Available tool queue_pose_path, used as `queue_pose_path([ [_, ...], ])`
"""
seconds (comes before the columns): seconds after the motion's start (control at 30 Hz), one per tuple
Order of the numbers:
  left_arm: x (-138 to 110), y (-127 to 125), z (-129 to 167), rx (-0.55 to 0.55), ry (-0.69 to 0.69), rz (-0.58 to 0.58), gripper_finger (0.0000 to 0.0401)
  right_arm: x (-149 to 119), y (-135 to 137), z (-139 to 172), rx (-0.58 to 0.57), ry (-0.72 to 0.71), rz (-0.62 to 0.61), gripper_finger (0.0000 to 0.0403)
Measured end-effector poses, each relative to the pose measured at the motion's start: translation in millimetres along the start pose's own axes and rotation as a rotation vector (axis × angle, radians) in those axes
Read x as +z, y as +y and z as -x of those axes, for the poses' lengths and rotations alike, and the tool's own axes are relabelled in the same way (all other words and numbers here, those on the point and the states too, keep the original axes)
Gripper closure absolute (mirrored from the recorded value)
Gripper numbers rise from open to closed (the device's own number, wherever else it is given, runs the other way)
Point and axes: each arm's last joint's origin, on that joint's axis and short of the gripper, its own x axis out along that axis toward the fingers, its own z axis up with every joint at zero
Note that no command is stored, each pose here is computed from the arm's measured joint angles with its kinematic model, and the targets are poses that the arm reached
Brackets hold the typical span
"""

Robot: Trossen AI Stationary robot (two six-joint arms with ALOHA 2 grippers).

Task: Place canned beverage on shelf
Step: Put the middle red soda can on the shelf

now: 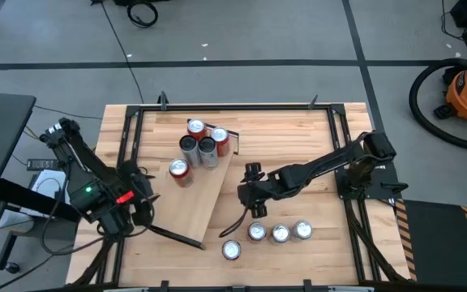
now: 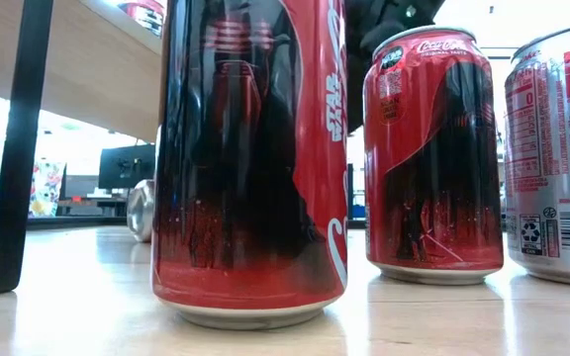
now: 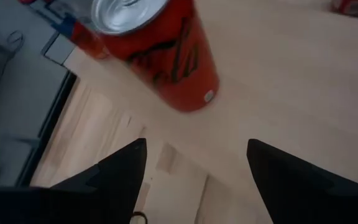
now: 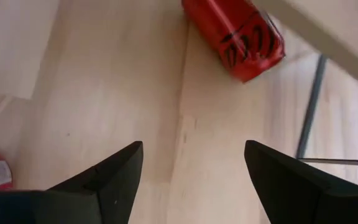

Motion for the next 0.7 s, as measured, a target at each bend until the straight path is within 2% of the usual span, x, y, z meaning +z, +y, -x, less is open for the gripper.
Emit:
queue_pose_path([
  [0.23,-4,10,-11,0.037,0.022,-0.026,0.0111,1,-7,28,-0.003,-0.036,-0.035,0.0112],
  [0.37,-2,24,-8,0.022,0.009,-0.011,0.0111,3,-9,41,-0.002,-0.074,-0.048,0.0112],
  [0.53,-3,53,3,-0.007,-0.083,0.068,0.0111,4,-8,49,0.003,-0.096,-0.046,0.0112],
  [0.7,-11,85,8,-0.037,-0.131,0.225,0.0120,4,-8,48,0.003,-0.095,-0.047,0.0112],
])
